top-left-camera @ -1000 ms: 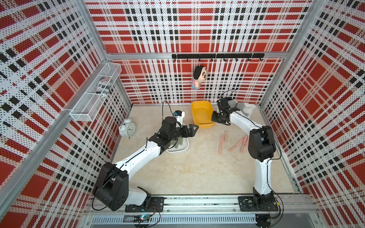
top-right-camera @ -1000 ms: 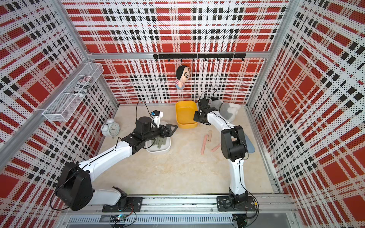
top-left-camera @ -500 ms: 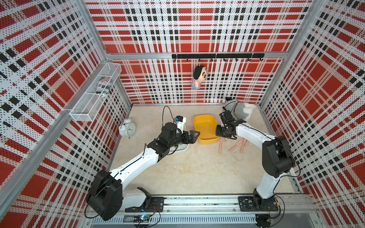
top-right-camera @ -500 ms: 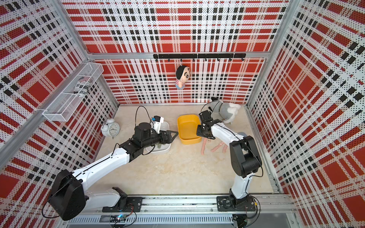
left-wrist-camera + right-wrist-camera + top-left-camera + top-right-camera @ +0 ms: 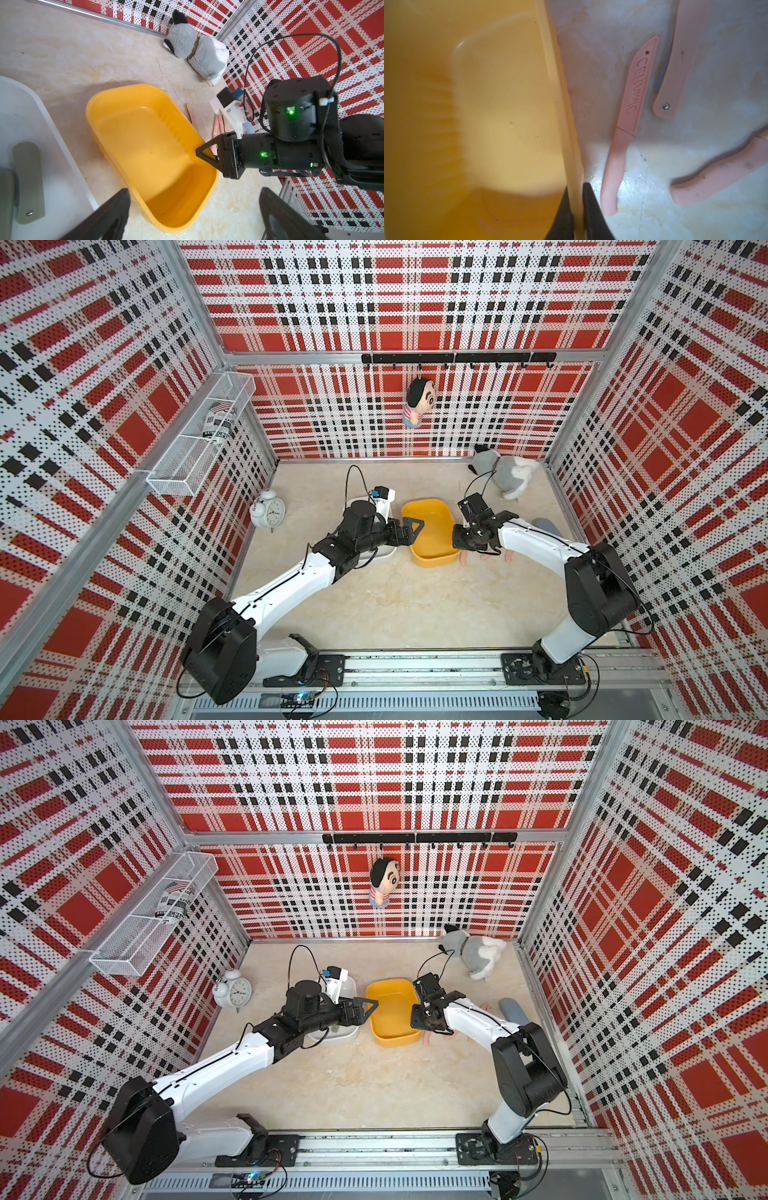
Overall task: Place the fruit knives into the storage box by color
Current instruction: Move the storage box to the center of the board.
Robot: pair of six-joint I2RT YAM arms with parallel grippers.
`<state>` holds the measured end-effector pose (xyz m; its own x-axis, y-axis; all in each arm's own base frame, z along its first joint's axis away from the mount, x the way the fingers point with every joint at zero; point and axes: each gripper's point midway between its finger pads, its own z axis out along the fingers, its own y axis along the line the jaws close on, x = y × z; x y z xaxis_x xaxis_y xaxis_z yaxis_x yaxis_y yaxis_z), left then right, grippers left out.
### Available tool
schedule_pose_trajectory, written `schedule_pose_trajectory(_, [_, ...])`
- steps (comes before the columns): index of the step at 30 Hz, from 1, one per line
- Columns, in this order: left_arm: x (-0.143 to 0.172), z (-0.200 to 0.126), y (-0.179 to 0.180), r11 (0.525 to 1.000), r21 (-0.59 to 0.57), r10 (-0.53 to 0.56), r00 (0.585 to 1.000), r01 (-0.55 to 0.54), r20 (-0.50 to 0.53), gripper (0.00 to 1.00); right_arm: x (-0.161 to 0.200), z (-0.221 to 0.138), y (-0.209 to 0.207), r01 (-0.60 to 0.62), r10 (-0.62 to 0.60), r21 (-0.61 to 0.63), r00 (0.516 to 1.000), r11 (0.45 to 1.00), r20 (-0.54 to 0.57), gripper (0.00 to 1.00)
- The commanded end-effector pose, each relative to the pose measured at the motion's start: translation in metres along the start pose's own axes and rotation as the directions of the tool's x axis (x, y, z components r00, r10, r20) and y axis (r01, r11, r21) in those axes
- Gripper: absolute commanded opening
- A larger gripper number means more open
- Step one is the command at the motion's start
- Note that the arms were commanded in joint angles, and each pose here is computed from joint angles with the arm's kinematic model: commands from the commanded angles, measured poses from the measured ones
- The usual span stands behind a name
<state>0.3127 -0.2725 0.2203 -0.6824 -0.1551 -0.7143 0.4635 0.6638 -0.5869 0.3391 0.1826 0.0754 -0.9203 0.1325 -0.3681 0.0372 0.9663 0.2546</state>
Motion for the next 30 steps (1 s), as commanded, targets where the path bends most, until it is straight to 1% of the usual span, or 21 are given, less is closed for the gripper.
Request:
schedule_pose_trajectory(1, [-0.003, -0.001, -0.007, 1.0, 0.013, 0.01, 1.0, -0.011, 0.016, 0.98, -0.001, -0.011, 0.007, -0.005, 0.005, -0.017, 0.999, 1.0, 0.036, 0.09])
schedule_pose_trajectory(7, [0.002, -0.001, -0.006, 1.0, 0.003, 0.012, 1.0, -0.012, 0.005, 0.98, 0.016, -0.011, 0.013, 0.012, -0.011, -0.027, 1.0, 1.0, 0.01, 0.21])
schedule_pose_trajectory(11, [0.005, -0.001, -0.003, 1.0, -0.007, 0.009, 1.0, -0.009, 0.001, 0.98, 0.029, -0.007, 0.016, 0.022, -0.022, -0.043, 1.0, 0.999, -0.017, 0.34])
schedule_pose_trajectory(14, [0.005, 0.0, -0.003, 1.0, -0.01, 0.009, 1.0, -0.009, 0.001, 0.98, 0.03, -0.007, 0.015, 0.024, -0.025, -0.046, 1.0, 0.999, -0.012, 0.49])
schedule_pose_trajectory(16, [0.006, 0.0, -0.004, 1.0, -0.01, 0.008, 1.0, -0.008, 0.0, 0.98, 0.027, -0.009, 0.016, 0.03, -0.03, -0.046, 1.0, 0.999, 0.006, 0.52])
schedule_pose_trajectory(18, [0.007, 0.001, -0.006, 1.0, -0.009, 0.008, 1.0, -0.008, -0.001, 0.98, 0.02, -0.01, 0.019, 0.034, -0.032, -0.057, 0.999, 0.998, 0.024, 0.55])
schedule_pose_trajectory(24, [0.018, 0.007, -0.008, 1.0, -0.01, 0.006, 1.0, -0.006, -0.023, 0.98, 0.006, -0.004, 0.03, -0.008, 0.013, -0.155, 0.999, 0.988, 0.034, 0.56])
schedule_pose_trajectory(30, [0.025, 0.002, -0.015, 1.0, 0.005, -0.003, 1.0, 0.003, -0.028, 0.98, 0.004, -0.001, 0.043, -0.006, 0.009, -0.219, 1.0, 0.976, 0.012, 0.56])
